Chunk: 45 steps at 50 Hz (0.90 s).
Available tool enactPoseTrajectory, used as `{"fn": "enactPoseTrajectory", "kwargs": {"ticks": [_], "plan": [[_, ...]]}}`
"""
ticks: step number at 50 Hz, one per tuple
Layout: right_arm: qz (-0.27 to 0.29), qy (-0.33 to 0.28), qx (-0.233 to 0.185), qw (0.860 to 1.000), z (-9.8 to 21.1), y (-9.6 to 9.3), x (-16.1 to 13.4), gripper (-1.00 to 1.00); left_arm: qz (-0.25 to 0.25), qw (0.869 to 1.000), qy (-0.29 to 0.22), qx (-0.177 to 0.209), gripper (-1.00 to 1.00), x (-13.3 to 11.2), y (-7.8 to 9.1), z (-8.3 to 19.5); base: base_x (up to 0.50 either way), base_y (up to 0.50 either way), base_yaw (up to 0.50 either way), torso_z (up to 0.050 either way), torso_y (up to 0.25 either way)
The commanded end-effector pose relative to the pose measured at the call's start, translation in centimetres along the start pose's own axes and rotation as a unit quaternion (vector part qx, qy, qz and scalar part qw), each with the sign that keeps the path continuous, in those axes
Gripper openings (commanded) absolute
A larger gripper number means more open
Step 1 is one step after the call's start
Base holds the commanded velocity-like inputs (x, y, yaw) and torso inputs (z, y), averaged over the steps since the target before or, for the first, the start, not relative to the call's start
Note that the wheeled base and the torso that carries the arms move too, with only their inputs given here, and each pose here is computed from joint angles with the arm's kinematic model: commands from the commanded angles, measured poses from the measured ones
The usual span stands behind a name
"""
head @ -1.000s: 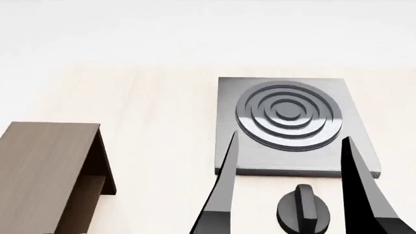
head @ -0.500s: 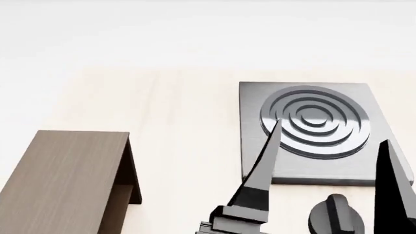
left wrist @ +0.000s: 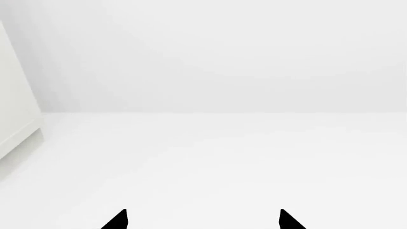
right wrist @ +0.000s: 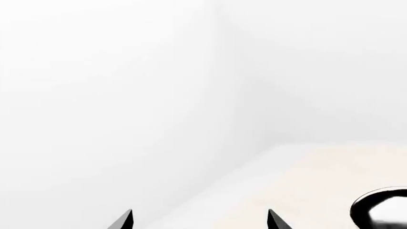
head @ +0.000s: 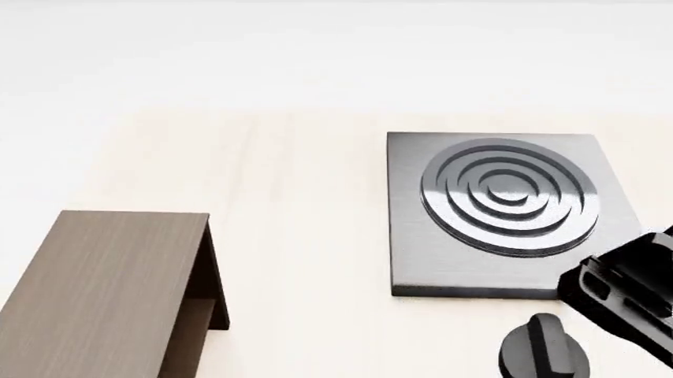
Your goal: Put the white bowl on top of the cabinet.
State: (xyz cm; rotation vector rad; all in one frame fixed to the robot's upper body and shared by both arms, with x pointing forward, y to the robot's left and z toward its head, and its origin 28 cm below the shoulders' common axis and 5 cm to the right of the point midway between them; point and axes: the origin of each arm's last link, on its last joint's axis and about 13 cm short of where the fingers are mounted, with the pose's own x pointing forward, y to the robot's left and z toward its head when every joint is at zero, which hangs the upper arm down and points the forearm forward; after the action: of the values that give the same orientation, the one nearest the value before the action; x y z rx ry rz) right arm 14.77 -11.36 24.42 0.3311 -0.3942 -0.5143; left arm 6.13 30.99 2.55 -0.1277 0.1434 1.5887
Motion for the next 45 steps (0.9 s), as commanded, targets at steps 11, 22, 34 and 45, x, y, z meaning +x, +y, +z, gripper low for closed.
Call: {"fn": "enactPoseTrajectory", "kwargs": {"ticks": [11,22,34,45], "plan": [[-0.102,0.031,0.047,0.993,3.3,-3.2,1.1,1.00,0.003,1.000,0.002,0.001,1.00,0.1,0.1,-0.1,0.00,0.00,0.00,0.000,0.000],[-0.126,-0.010,-0.029,0.992,5.1,-5.2,1.3,1.00,0.003,1.000,0.002,0.004,1.00,0.1,0.1,-0.2,0.00,0.00,0.00,0.000,0.000],[-0.152,-0.007,-0.055,0.987,6.9,-6.3,1.0,1.00,0.004,1.000,0.003,0.003,1.00,0.1,0.1,-0.2,0.00,0.00,0.00,0.000,0.000],[-0.211,0.009,-0.041,0.977,6.3,-7.7,0.5,1.00,0.005,1.000,0.003,0.003,1.00,0.1,0.2,-0.2,0.00,0.00,0.00,0.000,0.000]]}}
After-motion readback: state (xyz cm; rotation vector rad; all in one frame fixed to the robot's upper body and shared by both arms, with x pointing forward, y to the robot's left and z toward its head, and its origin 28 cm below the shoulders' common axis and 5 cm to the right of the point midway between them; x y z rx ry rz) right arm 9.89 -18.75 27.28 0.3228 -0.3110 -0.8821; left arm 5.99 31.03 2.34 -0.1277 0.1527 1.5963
